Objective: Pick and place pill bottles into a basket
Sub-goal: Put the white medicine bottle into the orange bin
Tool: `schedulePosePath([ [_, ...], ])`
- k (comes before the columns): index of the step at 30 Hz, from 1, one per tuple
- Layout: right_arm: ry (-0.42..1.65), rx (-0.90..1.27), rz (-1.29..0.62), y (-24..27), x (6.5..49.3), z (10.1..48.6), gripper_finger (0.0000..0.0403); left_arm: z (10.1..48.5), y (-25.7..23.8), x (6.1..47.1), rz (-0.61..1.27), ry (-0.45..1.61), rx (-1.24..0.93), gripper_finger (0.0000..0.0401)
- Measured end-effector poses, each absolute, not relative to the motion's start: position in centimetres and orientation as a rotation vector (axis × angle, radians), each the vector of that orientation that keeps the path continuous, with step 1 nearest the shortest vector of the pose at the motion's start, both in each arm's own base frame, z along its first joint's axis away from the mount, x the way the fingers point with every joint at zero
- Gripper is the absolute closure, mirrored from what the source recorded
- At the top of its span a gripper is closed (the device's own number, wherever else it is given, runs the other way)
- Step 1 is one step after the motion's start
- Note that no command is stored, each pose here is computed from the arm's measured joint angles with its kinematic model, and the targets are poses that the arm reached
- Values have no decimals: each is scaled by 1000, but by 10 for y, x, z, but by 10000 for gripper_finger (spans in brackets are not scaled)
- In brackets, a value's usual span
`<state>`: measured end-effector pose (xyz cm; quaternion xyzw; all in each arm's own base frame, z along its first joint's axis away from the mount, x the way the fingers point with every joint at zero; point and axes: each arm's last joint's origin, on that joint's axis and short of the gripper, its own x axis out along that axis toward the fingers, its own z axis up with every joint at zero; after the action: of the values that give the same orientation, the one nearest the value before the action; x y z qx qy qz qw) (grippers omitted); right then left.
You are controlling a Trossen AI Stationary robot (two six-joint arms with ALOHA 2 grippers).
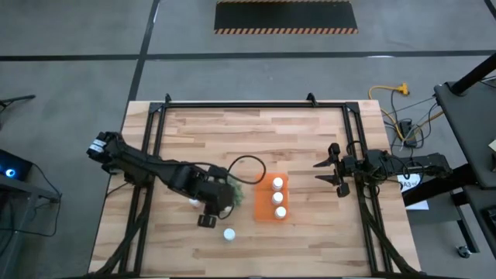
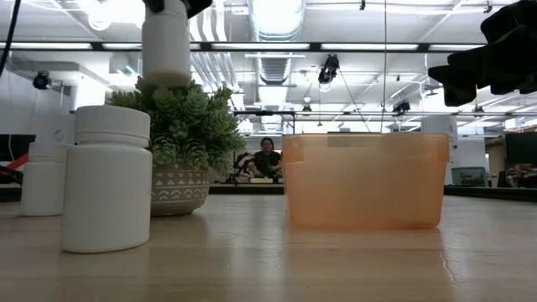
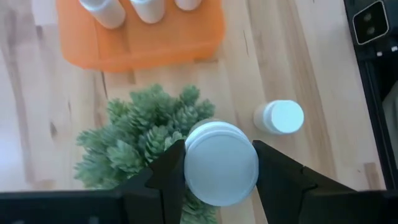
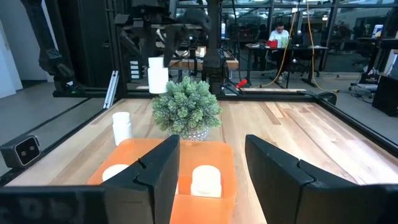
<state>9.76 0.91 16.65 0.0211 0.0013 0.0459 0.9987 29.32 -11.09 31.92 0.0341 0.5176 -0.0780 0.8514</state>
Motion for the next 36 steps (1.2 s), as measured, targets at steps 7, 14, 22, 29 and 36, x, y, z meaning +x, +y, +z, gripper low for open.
schedulePosePath([
  [7, 3, 45, 92, 9, 98, 166, 229, 329, -96, 300, -162, 1059, 81, 259],
  [14, 3, 42, 92, 9, 98, 166, 232, 329, -82, 309, -146, 1061, 96, 259],
  [22, 2, 45, 91, 9, 98, 166, 231, 338, -77, 343, -201, 1025, 152, 259],
  [29, 3, 42, 91, 9, 98, 166, 229, 333, -71, 381, -214, 1089, 198, 259],
  [36, 2, 43, 92, 9, 98, 166, 232, 311, -64, 411, -233, 1140, 252, 259],
])
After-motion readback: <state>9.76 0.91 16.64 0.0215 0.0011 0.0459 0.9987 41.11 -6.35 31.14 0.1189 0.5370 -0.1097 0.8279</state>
